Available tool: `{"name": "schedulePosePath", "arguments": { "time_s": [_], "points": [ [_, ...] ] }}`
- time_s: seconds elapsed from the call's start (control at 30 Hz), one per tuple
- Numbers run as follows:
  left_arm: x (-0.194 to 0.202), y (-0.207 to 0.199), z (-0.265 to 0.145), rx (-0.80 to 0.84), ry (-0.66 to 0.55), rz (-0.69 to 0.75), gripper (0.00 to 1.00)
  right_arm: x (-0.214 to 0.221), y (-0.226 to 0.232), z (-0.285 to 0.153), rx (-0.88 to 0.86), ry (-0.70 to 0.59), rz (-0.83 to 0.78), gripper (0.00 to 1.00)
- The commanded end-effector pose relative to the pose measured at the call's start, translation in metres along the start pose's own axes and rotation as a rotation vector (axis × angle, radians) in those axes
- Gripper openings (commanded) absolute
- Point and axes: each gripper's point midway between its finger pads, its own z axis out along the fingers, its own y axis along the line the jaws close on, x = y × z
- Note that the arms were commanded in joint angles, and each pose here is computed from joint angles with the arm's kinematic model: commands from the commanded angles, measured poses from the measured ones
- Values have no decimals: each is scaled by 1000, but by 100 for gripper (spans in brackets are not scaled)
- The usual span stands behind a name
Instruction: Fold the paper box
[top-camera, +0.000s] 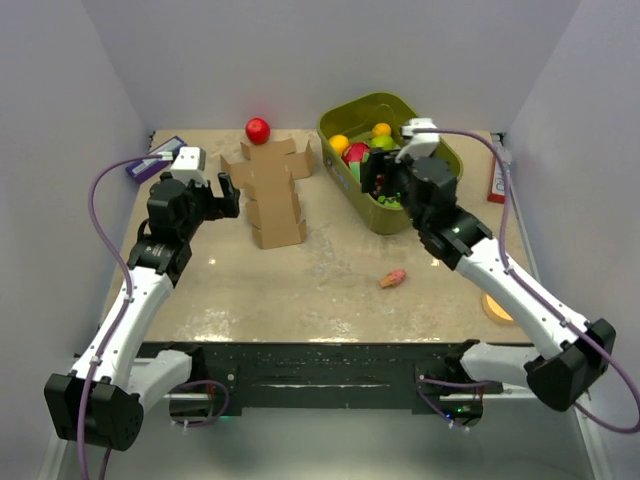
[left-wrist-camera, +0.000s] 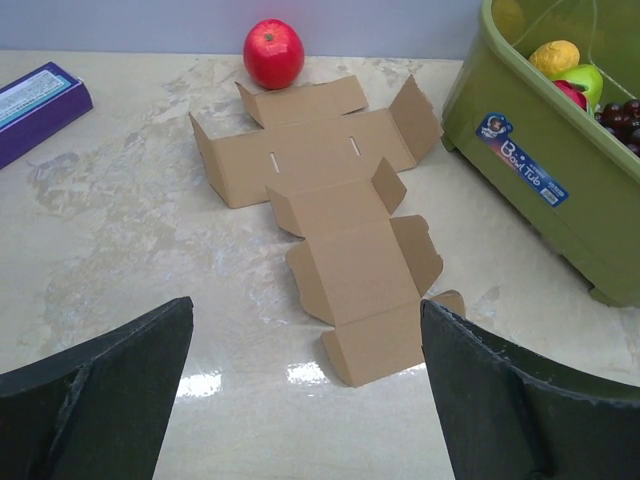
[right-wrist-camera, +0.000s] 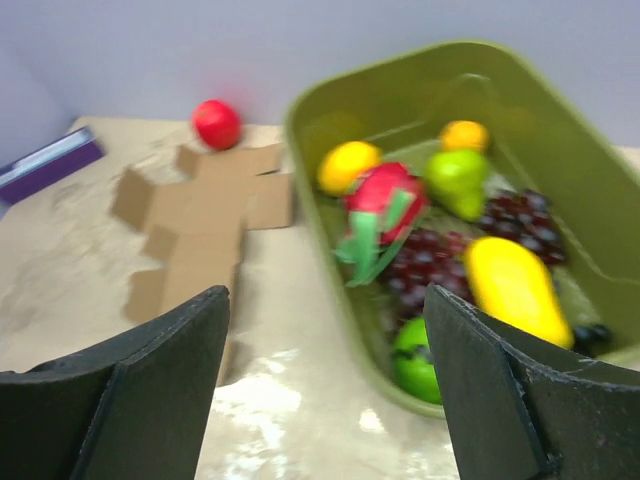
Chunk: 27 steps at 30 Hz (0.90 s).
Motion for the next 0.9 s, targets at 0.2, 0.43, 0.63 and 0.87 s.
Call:
{"name": "schedulePosePath", "arguments": {
  "time_s": [0.2, 0.43, 0.63, 0.87],
  "points": [
    [-3, -8, 4, 36, -18, -52, 100, 53, 123, 37, -190, 268, -108, 80],
    [-1, -10, 4, 51, -13, -57, 97, 150, 163, 89, -160, 491, -223, 80],
    [2, -12, 5, 59, -4, -64, 98, 202, 160, 124, -113, 570, -226, 79],
    [5, -13, 6, 63, 11, -69, 98, 222, 144, 157, -143, 590, -135, 77]
  ]
}}
